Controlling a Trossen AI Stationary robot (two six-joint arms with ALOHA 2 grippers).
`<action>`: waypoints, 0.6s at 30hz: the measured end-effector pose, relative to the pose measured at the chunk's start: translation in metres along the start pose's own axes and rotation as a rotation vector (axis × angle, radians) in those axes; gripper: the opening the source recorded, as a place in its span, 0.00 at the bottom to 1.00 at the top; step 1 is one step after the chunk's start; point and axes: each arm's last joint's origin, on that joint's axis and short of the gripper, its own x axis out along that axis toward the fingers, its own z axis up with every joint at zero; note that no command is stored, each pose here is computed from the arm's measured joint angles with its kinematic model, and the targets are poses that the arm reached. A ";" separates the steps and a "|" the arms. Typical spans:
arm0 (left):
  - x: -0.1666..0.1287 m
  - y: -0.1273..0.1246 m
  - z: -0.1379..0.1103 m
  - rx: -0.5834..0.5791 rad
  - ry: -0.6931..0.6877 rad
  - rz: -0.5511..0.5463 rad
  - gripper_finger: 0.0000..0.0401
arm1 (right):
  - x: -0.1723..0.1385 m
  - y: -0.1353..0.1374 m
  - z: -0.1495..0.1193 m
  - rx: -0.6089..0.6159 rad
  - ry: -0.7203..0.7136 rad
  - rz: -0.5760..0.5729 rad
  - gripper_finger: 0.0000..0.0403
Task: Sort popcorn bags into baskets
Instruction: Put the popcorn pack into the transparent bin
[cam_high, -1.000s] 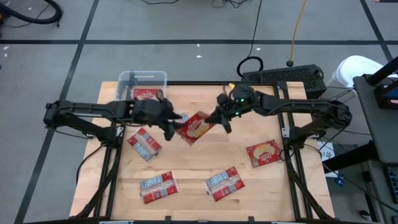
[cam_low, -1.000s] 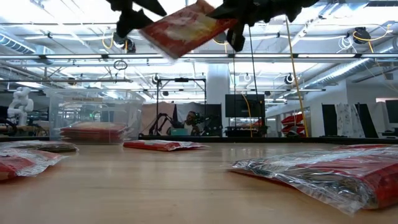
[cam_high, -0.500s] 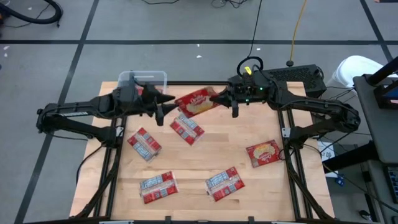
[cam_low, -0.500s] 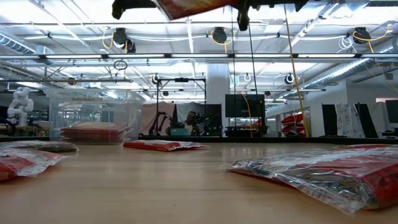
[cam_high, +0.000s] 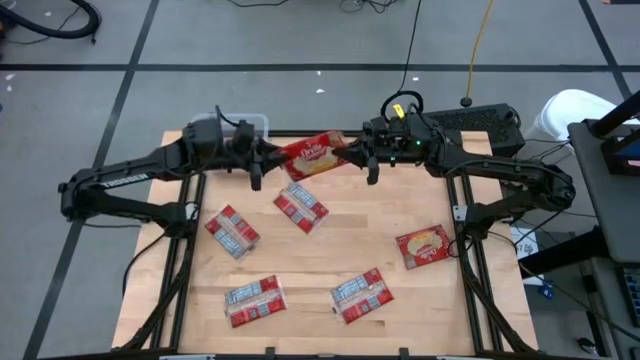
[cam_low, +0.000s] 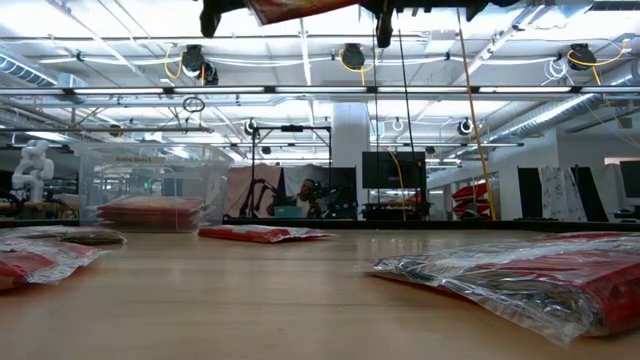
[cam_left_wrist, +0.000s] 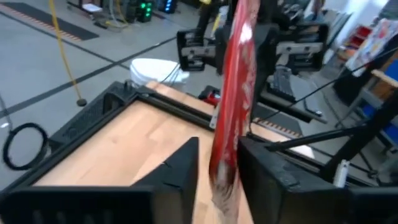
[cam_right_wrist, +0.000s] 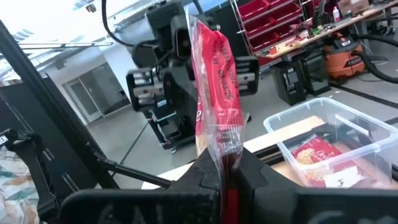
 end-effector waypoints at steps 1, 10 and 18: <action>-0.001 0.001 0.001 0.000 -0.005 -0.009 0.23 | 0.000 0.000 0.000 0.000 0.002 0.000 0.00; -0.003 0.012 0.004 -0.007 0.004 -0.042 0.07 | 0.000 -0.001 0.000 -0.015 -0.009 -0.027 0.02; -0.020 0.031 0.009 -0.039 0.018 -0.012 0.04 | -0.002 -0.009 -0.005 0.018 0.017 -0.165 0.21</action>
